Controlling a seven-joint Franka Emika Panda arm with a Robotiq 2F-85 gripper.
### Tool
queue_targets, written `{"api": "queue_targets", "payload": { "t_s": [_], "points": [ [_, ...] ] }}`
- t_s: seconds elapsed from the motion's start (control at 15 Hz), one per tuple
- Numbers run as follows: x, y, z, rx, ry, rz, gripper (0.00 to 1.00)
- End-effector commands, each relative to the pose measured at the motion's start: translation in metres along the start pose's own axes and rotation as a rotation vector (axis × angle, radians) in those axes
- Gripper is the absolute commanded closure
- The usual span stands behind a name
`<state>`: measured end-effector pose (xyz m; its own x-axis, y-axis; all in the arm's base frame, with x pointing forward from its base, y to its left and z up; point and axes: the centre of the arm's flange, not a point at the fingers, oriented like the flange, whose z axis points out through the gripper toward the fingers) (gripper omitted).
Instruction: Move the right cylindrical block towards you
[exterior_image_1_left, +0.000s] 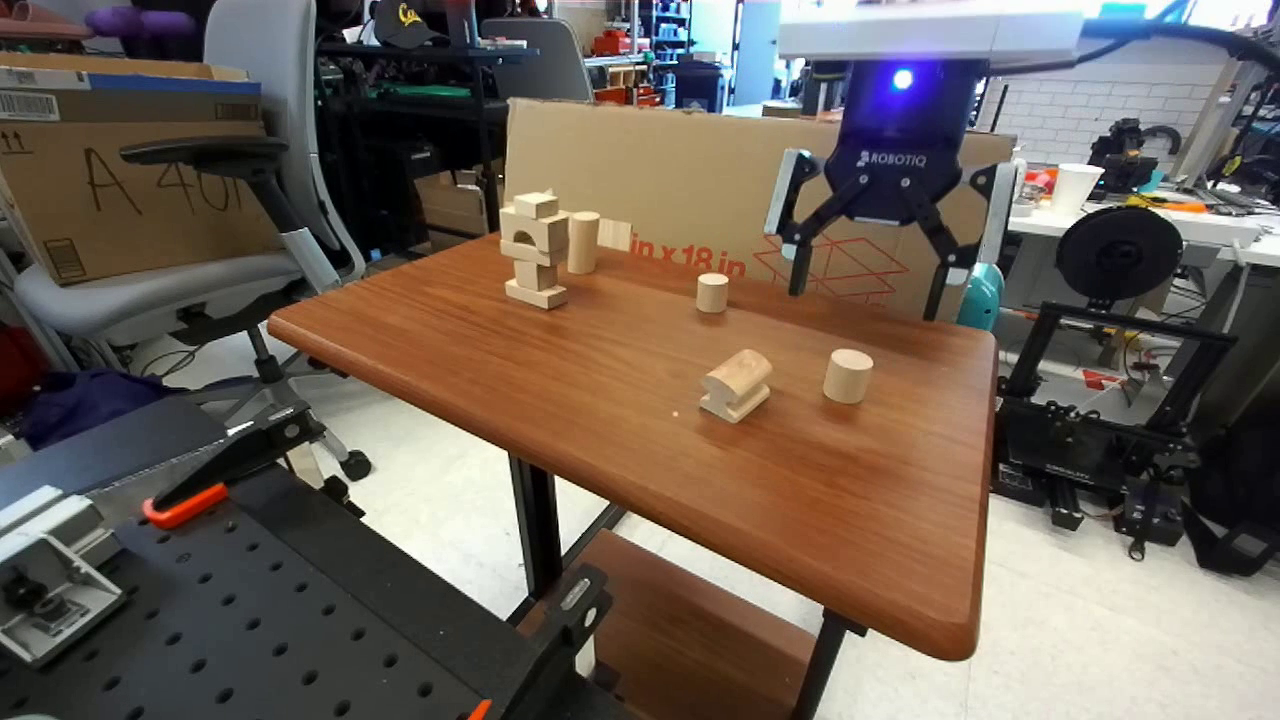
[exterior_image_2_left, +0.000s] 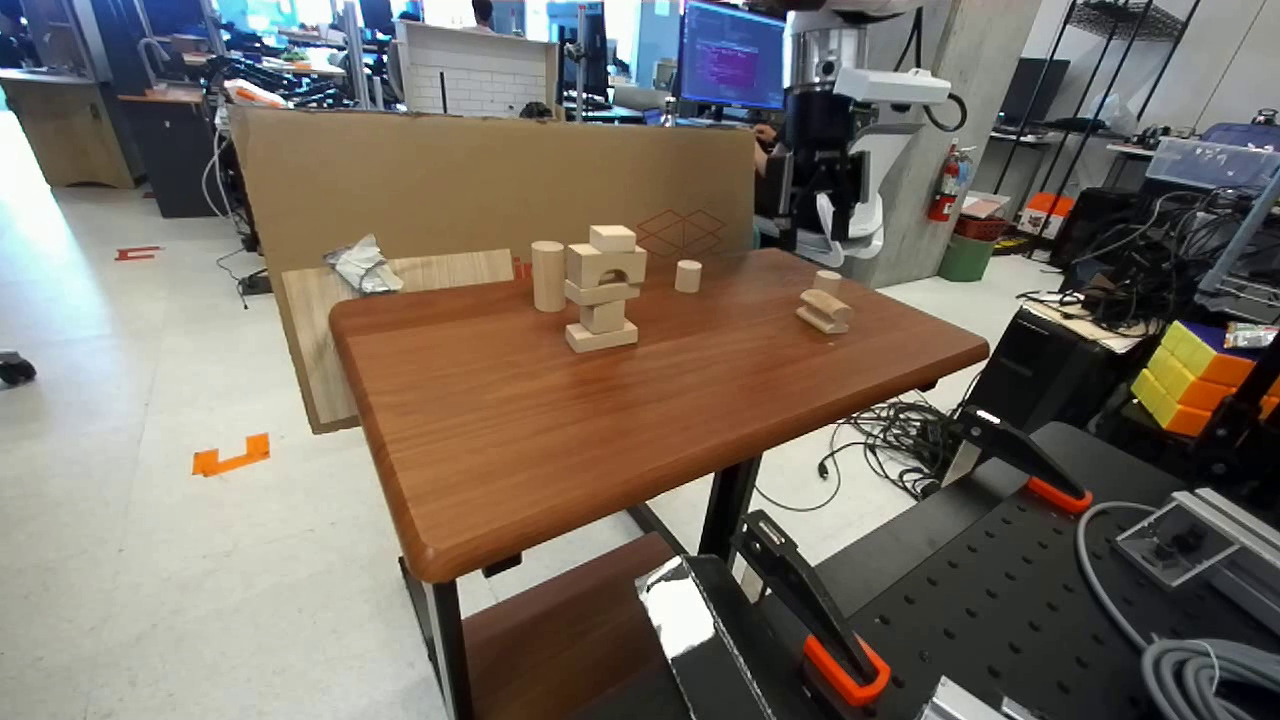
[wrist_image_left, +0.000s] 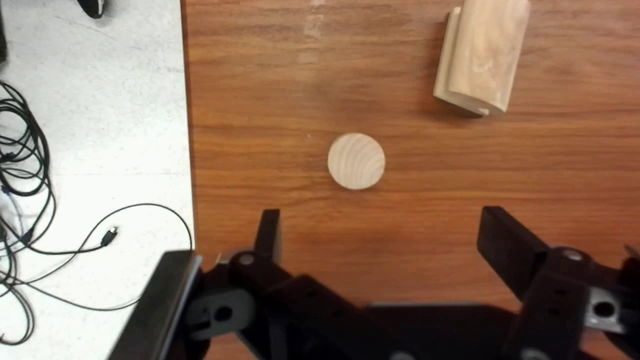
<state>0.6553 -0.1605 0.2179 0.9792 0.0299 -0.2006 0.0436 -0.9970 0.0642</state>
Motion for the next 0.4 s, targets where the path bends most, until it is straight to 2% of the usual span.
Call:
{"api": "queue_targets", "payload": {
  "t_s": [0.0,0.13,0.33],
  "points": [
    [-0.007,0.005,-0.045,0.02,0.009,-0.025,0.0],
    [-0.007,0.015,-0.052,0.043,-0.077,-0.092,0.0],
    [-0.017,0.036,-0.026,0.032,-0.208,-0.224,0.0]
  ]
}}
